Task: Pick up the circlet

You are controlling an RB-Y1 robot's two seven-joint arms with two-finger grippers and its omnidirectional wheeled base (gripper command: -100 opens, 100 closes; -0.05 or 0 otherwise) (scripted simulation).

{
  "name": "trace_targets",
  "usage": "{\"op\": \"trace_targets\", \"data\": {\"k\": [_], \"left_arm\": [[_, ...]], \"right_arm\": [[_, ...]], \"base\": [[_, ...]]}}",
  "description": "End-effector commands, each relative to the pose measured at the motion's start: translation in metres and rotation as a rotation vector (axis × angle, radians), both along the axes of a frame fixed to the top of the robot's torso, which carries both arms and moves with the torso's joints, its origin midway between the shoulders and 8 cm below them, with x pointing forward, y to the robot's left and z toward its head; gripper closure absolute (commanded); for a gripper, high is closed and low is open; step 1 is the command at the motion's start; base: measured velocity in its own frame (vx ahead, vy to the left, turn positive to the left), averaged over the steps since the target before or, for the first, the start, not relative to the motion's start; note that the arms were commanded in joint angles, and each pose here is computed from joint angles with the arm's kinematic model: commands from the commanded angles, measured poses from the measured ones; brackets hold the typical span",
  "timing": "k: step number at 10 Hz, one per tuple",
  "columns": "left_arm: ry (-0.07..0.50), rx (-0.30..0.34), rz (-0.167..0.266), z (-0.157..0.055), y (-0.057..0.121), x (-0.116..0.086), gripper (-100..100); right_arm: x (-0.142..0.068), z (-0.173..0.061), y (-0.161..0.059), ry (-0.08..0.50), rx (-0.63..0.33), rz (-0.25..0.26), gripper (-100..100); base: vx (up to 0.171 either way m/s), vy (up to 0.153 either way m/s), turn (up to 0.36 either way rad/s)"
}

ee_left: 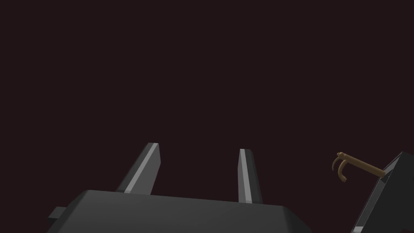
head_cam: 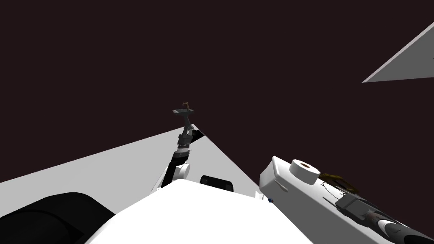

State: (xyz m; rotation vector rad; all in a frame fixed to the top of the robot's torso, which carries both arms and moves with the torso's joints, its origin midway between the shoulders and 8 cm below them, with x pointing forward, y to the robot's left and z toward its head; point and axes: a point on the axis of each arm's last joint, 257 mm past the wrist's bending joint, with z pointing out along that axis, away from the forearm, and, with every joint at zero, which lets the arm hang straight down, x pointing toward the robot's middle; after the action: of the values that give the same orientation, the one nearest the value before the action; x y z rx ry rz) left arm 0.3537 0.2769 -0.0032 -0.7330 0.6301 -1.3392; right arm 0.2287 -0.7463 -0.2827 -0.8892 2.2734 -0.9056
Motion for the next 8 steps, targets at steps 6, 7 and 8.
{"op": "trace_targets", "data": {"k": [6, 7, 8], "left_arm": [[0.0, 0.0, 0.0, 0.0, 0.0, 0.0, 0], [0.0, 0.0, 0.0, 0.0, 0.0, 0.0, 0], [0.0, 0.0, 0.0, 0.0, 0.0, 0.0, 0]], "right_arm": [[0.0, -0.0004, 0.0005, 0.0, 0.002, 0.0, 0], [0.0, -0.0004, 0.0005, 0.0, 0.002, 0.0, 100], [0.0001, -0.0004, 0.0005, -0.001, 0.002, 0.0, 0]], "base": [[0.0, 0.0, 0.0], [0.0, 0.0, 0.0], [0.0, 0.0, 0.0]]}}
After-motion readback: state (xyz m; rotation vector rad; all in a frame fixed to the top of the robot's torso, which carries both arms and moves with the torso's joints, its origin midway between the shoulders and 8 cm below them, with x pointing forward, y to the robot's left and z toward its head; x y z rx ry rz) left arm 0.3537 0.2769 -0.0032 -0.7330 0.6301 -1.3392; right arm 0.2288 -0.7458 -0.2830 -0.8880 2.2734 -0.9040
